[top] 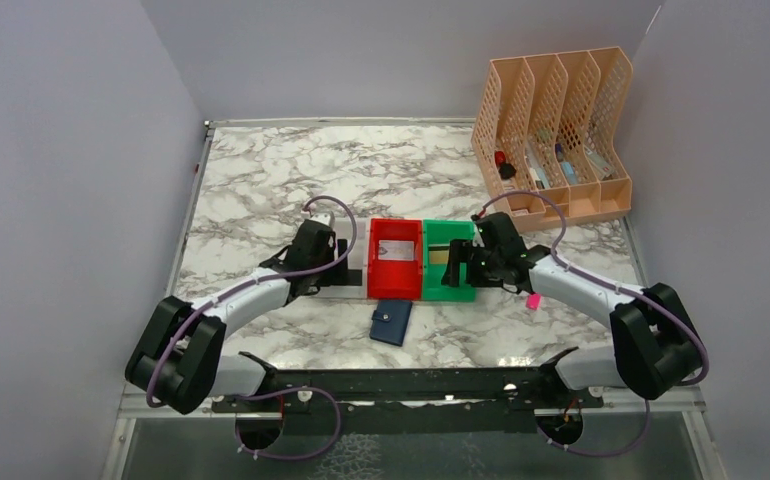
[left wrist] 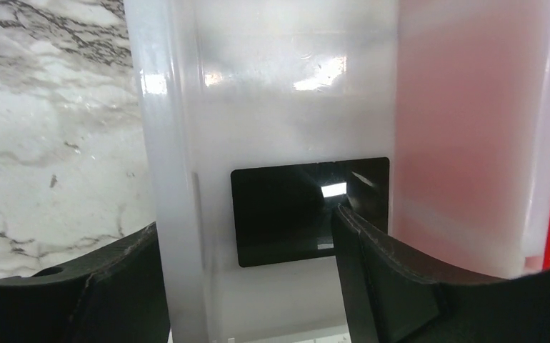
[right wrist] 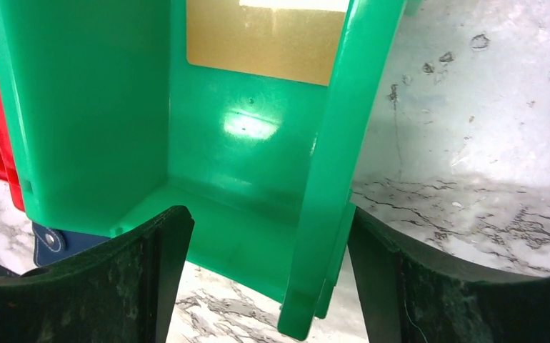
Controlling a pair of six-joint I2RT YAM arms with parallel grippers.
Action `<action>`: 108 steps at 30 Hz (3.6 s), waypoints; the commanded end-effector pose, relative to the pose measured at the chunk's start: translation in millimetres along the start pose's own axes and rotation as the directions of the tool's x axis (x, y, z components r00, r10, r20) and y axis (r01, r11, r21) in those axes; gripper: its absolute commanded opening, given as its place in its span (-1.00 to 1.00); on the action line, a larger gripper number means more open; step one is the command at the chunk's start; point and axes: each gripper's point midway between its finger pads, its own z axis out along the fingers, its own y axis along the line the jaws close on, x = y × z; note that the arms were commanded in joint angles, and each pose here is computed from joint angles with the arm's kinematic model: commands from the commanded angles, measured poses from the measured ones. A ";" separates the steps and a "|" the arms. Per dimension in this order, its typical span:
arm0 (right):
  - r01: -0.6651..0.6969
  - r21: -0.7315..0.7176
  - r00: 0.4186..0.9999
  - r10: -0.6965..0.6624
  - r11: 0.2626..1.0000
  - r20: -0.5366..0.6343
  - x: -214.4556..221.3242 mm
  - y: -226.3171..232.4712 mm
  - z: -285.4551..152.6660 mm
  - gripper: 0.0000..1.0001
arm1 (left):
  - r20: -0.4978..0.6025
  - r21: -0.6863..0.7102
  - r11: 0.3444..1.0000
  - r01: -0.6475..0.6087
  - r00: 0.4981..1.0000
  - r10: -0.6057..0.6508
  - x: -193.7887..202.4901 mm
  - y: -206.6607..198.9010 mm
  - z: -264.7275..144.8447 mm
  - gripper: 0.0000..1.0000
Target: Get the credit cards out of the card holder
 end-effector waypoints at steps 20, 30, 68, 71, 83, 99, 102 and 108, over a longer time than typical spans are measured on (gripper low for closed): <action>-0.047 0.152 0.998 0.040 0.987 0.047 -60.7 5.0 5.4 0.54 | 0.104 -0.079 0.996 0.050 0.994 -0.042 -49.4 -5.4 -6.3 0.53; 0.019 0.275 0.991 -0.054 0.961 0.120 -112.1 -4.1 -5.1 0.63 | 0.099 -0.014 0.999 0.048 0.994 -0.047 -66.1 -17.0 0.5 0.58; -0.307 -0.427 0.947 0.228 0.851 -0.225 83.5 64.2 -32.9 0.38 | 0.000 0.236 0.948 -0.214 0.975 0.220 59.4 -140.4 -68.0 0.43; -0.318 -0.423 0.942 0.232 0.849 -0.243 85.3 64.5 -29.0 0.36 | -0.023 0.199 0.949 -0.246 0.966 0.256 65.8 -142.9 -55.9 0.34; -0.326 -0.415 0.936 0.227 0.849 -0.270 90.9 65.2 -23.9 0.32 | -0.068 0.160 0.942 -0.295 0.949 0.309 79.9 -138.0 -41.9 -0.28; -0.294 -0.358 0.940 0.201 0.886 -0.274 96.5 86.6 -0.9 0.20 | -0.048 0.192 0.942 -0.275 0.956 0.288 75.6 -141.5 -50.6 -0.93; -0.287 -0.333 0.947 0.213 0.898 -0.242 91.1 83.5 4.0 0.21 | -0.051 0.205 0.945 -0.256 0.961 0.271 77.5 -142.1 -52.3 -1.00; -0.236 -0.312 0.958 0.165 0.920 -0.236 87.6 87.7 14.4 0.28 | -0.046 0.254 0.943 -0.216 0.971 0.235 81.1 -148.1 -53.9 -1.00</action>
